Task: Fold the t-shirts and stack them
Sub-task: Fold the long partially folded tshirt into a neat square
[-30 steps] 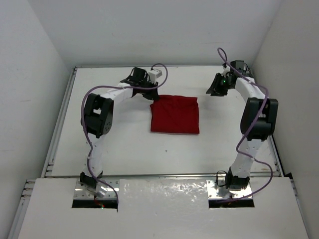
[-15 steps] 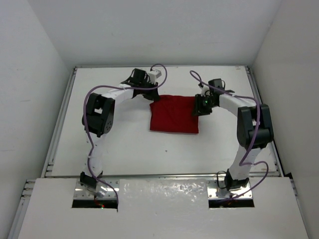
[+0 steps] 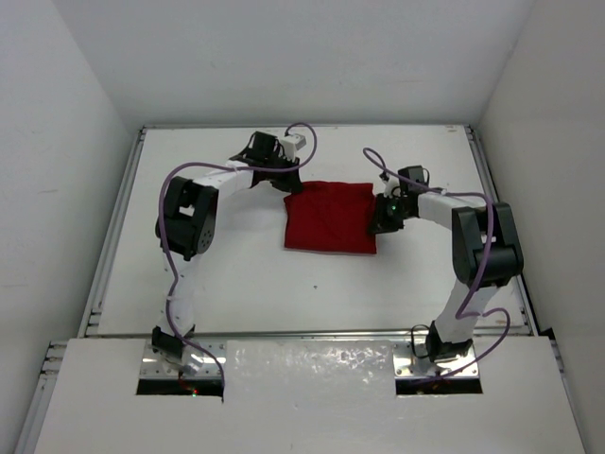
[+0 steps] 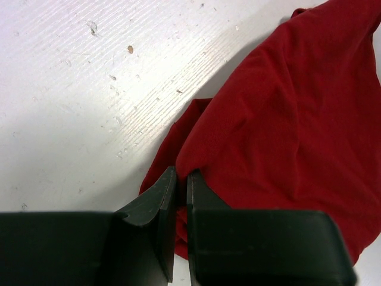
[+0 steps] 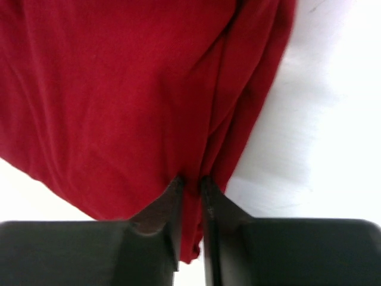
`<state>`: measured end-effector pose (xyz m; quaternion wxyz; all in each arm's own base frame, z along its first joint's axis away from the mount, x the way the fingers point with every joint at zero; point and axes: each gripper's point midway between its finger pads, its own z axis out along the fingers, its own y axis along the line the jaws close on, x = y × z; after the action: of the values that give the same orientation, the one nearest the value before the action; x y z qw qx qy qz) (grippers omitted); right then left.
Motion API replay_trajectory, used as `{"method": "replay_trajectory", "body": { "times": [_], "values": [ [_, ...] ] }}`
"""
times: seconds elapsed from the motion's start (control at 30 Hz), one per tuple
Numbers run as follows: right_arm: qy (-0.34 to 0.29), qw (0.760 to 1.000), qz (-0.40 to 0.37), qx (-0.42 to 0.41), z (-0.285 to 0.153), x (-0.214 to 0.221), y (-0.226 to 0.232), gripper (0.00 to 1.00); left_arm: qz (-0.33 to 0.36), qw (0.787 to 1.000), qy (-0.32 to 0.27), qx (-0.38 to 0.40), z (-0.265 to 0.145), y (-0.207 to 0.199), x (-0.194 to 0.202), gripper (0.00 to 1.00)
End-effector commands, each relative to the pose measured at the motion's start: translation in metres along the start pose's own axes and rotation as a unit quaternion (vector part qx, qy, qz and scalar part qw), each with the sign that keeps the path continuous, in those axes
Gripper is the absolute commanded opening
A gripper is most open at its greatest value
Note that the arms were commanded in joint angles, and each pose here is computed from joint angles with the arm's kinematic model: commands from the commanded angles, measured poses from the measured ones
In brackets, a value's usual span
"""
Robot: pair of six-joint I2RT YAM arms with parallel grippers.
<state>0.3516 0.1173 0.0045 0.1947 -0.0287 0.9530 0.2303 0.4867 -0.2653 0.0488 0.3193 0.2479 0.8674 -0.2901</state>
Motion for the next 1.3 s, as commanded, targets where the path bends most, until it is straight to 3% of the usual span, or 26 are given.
{"method": "replay_trajectory", "body": {
  "times": [0.0, 0.13, 0.3, 0.5, 0.7, 0.77, 0.83, 0.9, 1.1, 1.27],
  "values": [
    [-0.015, 0.999, 0.004, -0.04, 0.001, -0.009, 0.015, 0.13, 0.01, 1.0, -0.018, -0.001, -0.003, 0.003, -0.01, 0.0],
    [-0.007, 0.999, 0.026, -0.034, 0.0, -0.005, 0.006, 0.0, 0.013, 1.0, -0.018, -0.002, -0.006, 0.005, -0.01, 0.0],
    [-0.053, 0.997, 0.059, -0.025, -0.019, -0.012, -0.006, 0.0, 0.006, 1.0, -0.023, -0.01, -0.013, 0.018, -0.011, 0.0],
    [-0.044, 0.997, 0.054, -0.021, -0.024, 0.011, -0.009, 0.0, 0.02, 0.999, -0.034, -0.007, -0.021, 0.021, -0.021, 0.0],
    [-0.063, 0.996, 0.053, -0.031, -0.023, -0.003, -0.006, 0.0, 0.02, 0.999, -0.023, 0.012, -0.017, 0.017, -0.017, 0.0],
    [-0.074, 0.996, 0.042, -0.035, -0.025, -0.012, -0.004, 0.11, 0.016, 0.999, -0.015, 0.034, -0.016, 0.009, -0.012, 0.0],
    [-0.108, 0.993, 0.014, -0.039, -0.031, -0.041, 0.0, 0.3, 0.018, 0.999, -0.018, 0.04, -0.016, 0.007, -0.013, 0.0],
    [-0.142, 0.989, -0.011, -0.041, -0.042, -0.085, 0.007, 0.38, 0.018, 0.999, -0.02, 0.039, -0.016, 0.007, -0.013, 0.0],
    [-0.162, 0.985, -0.036, -0.041, -0.018, -0.153, 0.009, 0.37, 0.021, 0.999, -0.026, 0.037, -0.015, 0.009, -0.02, 0.0],
    [-0.131, 0.99, -0.039, -0.035, 0.018, -0.157, 0.005, 0.38, 0.022, 0.999, -0.028, 0.029, -0.013, 0.013, -0.021, 0.0]
  ]
}}
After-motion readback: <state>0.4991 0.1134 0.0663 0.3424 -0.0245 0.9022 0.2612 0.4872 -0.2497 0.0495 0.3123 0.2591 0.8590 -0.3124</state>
